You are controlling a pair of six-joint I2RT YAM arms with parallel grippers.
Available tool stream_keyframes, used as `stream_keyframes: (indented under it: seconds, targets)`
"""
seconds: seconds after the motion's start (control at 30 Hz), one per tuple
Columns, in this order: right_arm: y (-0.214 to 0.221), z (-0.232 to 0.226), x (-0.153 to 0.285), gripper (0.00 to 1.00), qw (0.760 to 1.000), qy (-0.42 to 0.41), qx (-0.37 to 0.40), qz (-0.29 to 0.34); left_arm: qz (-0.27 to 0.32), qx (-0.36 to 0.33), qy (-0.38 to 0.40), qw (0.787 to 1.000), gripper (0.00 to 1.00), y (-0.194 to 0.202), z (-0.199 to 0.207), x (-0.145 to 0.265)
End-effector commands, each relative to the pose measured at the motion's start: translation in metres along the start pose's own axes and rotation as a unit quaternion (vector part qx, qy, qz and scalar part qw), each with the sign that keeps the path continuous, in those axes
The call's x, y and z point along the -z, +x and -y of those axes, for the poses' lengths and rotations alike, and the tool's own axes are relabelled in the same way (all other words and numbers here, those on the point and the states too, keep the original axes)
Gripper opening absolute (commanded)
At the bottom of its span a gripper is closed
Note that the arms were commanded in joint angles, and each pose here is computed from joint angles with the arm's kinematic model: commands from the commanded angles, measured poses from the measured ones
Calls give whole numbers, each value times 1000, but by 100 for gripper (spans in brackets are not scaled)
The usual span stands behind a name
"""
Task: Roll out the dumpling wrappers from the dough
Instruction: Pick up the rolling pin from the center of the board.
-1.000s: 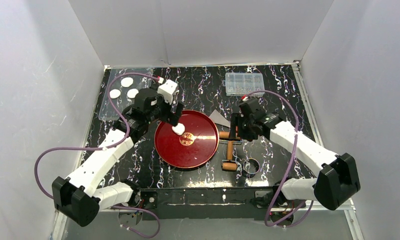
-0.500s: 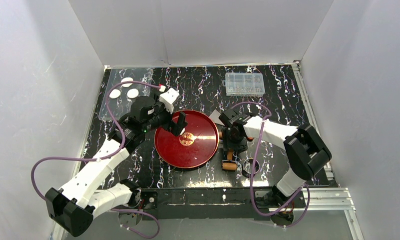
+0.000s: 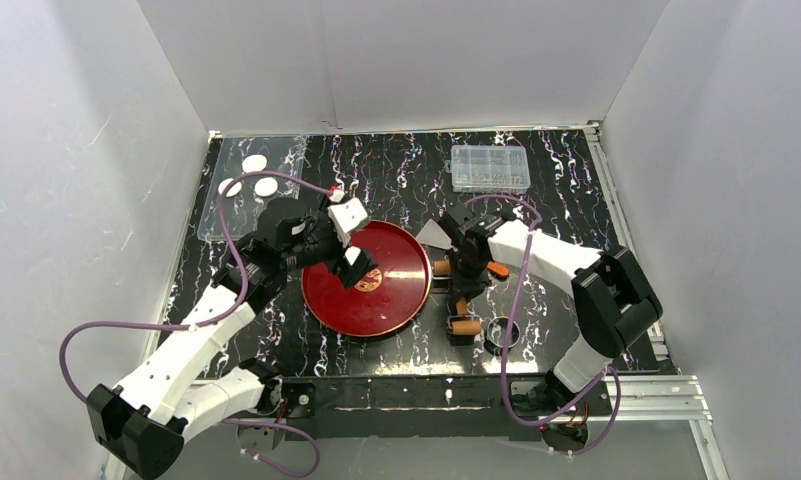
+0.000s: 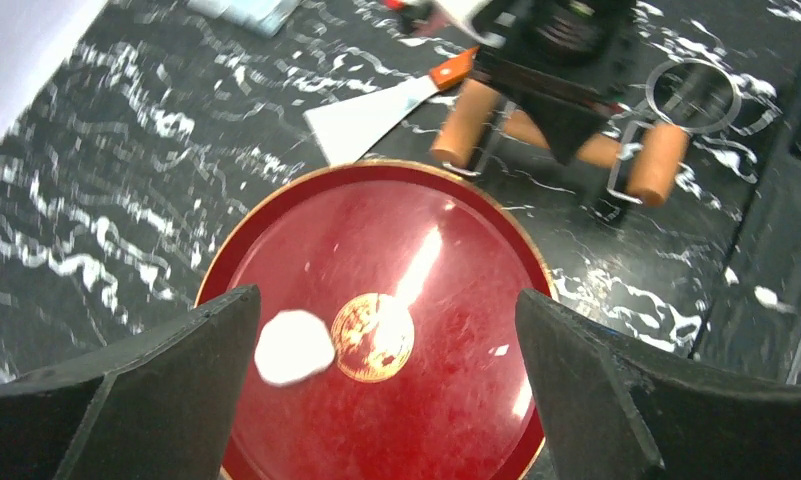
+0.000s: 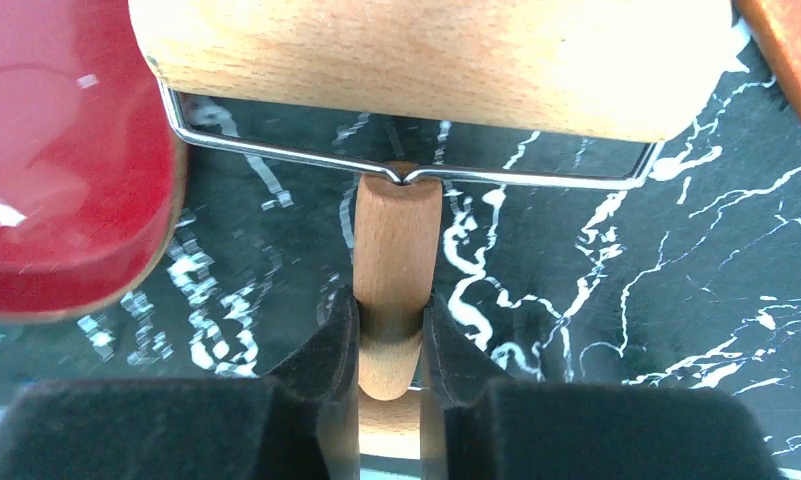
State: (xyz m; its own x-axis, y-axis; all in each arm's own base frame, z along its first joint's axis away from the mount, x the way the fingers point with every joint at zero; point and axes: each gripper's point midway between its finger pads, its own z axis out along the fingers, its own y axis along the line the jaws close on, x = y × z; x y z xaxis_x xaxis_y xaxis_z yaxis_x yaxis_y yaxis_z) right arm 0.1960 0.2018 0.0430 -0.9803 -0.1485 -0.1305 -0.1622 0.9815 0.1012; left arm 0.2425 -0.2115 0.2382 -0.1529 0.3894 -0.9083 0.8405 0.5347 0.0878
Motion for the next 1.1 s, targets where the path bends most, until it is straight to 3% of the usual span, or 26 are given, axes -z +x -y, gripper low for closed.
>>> stream_keyframes:
  seconds: [0.0, 0.2, 0.4, 0.53, 0.73, 0.93, 1.07]
  targets:
    - [-20, -26, 71, 1, 995, -99, 20, 24, 54, -152, 134, 978, 98, -10, 44, 9]
    - [-3, -44, 118, 1, 977, -211, 39, -3, 48, -294, 202, 933, 98, -13, 62, -2]
    - [10, -73, 166, 1, 944, -323, 68, -7, 91, -481, 221, 843, 98, -36, 74, -33]
    - [9, -90, 192, 1, 918, -386, 85, 12, 139, -529, 240, 802, 98, -49, 87, -38]
    - [-1, -103, 206, 1, 904, -417, 93, 29, 149, -551, 265, 777, 98, -43, 103, -47]
    - [-4, -118, 212, 1, 893, -434, 112, 30, 144, -550, 239, 787, 98, -57, 96, -67]
    - [-9, -123, 220, 1, 887, -443, 120, 41, 123, -544, 243, 794, 85, -50, 93, -74]
